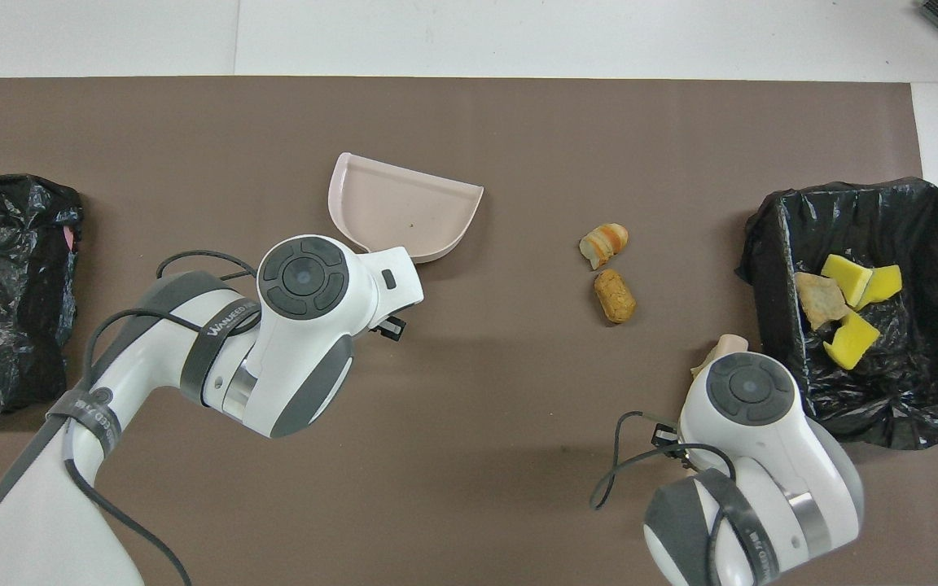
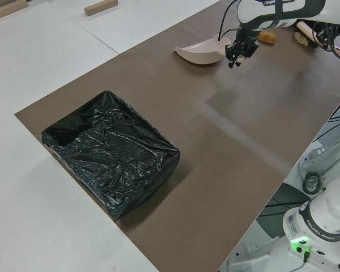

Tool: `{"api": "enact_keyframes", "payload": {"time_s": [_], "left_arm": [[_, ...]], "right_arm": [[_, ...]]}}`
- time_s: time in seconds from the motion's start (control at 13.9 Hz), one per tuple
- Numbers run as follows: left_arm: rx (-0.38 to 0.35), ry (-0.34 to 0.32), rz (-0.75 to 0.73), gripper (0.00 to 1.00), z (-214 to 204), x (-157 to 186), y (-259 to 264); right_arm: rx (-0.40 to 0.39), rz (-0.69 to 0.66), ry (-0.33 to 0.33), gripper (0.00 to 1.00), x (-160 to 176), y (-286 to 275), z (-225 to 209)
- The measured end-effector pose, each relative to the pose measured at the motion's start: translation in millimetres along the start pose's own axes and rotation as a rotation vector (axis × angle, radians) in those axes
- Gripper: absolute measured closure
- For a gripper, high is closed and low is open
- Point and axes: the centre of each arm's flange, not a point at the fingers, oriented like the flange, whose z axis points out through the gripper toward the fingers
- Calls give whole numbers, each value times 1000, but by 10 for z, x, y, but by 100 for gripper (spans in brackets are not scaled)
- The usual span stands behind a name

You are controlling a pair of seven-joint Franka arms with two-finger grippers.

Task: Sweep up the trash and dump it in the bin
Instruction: 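Grasp the brush with the right gripper while the left gripper positions the dustpan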

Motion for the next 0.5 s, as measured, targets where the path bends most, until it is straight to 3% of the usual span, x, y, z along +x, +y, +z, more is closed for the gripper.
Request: {"api": "enact_keyframes", "payload": {"time_s": [0.22,0.36,0.5], "left_arm": [[-20,25,-19,57,-23,29,-12],[-24,29,-27,45,-28,34,-10],[-25,30,-30,45,-29,35,-10]], "right_arm": [[55,-141,55,74,-50,-235,-126],[93,-232,58,74,-19,-375,-257],[147,-313,47,74,16,-536,-387]]}}
